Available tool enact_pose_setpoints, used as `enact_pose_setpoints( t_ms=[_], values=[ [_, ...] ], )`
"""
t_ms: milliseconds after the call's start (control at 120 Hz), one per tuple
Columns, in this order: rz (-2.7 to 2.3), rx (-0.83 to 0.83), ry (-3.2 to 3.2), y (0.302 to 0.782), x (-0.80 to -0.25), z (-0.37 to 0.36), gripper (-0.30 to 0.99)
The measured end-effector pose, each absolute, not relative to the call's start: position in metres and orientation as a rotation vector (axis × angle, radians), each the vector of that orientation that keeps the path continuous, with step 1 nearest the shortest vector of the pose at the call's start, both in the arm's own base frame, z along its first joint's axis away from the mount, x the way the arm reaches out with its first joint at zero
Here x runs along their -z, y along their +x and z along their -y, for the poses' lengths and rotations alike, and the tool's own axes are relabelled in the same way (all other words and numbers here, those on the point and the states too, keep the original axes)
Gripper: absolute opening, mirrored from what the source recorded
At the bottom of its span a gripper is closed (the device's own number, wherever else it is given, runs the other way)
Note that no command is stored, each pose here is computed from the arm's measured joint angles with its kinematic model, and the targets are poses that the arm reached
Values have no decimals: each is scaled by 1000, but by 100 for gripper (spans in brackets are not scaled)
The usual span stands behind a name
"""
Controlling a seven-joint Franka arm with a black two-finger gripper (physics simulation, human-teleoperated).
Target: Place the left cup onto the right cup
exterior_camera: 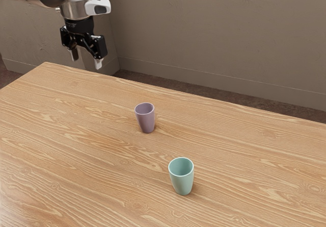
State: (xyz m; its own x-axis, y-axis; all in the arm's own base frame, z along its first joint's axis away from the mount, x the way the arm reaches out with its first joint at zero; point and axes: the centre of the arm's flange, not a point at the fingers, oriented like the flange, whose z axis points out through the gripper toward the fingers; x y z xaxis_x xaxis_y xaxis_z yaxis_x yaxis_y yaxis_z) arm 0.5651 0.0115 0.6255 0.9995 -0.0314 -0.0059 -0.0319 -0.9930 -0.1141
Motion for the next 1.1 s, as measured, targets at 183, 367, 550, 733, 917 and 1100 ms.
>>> enact_pose_setpoints(
  t_ms=[183, 367, 550, 733, 917, 1100],
  values=[
    [-68, -1, -3024, 569, -622, -7, 69],
    [-89, 13, -3024, 590, -599, -6, 69],
    [-96, 18, -3030, 617, -575, -7, 69],
    [-91, 25, -3035, 633, -557, -7, 69],
    [-79, 10, -3038, 659, -526, -11, 69],
    [-72, 3, -3040, 677, -494, -15, 69]
  ],
)
